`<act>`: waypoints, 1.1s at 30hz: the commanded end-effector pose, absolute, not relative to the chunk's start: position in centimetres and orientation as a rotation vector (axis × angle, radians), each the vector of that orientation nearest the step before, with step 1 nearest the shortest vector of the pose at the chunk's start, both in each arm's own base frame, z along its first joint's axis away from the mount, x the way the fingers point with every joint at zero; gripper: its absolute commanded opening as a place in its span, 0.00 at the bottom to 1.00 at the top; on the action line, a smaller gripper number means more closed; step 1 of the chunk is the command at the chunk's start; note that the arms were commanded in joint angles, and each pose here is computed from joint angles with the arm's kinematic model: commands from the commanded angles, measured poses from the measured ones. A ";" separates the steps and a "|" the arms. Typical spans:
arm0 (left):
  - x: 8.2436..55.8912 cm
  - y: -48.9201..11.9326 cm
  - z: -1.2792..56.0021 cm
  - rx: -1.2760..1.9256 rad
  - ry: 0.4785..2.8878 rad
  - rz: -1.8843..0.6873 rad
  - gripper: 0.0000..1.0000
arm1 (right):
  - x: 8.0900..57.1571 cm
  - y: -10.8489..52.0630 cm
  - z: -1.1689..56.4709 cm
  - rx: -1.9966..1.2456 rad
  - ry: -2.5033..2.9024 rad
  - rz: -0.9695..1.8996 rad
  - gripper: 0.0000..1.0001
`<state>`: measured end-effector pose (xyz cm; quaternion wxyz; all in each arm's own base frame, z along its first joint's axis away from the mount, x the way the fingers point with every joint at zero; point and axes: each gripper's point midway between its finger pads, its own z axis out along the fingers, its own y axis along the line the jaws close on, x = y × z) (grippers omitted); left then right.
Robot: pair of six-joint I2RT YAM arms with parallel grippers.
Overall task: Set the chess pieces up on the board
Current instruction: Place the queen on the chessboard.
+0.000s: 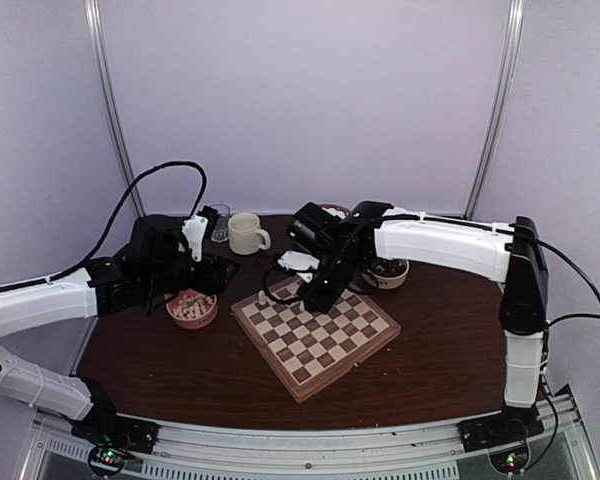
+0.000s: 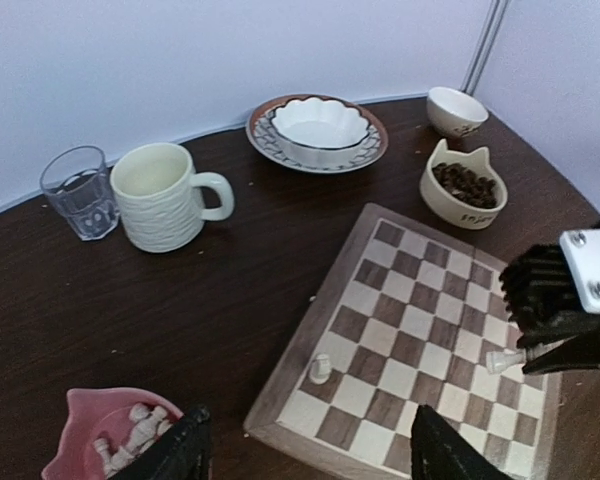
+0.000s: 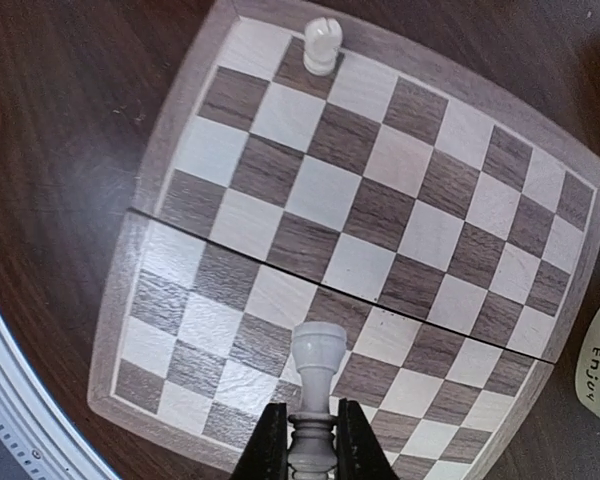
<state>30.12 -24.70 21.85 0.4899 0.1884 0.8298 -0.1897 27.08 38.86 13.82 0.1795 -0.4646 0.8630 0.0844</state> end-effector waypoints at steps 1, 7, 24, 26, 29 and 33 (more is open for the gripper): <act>31.5 -21.6 21.8 0.402 1.926 -0.238 0.68 | 28.5 37.5 10.9 -1.333 2.635 0.255 0.00; 31.7 -20.6 21.2 0.368 1.936 -0.185 0.70 | 31.0 36.9 8.6 -1.271 2.775 0.294 0.00; 31.8 -21.4 21.0 0.383 1.958 -0.212 0.70 | 33.1 36.1 7.4 -1.234 2.811 0.196 0.16; 31.8 -21.4 20.9 0.387 1.961 -0.214 0.70 | 33.5 36.4 7.5 -1.214 2.800 0.197 0.30; 31.8 -21.5 20.9 0.390 1.958 -0.219 0.70 | 33.9 36.8 8.0 -1.187 2.778 0.212 0.37; 31.8 -21.6 20.8 0.394 1.964 -0.218 0.70 | 34.4 37.4 8.8 -1.168 2.741 0.240 0.43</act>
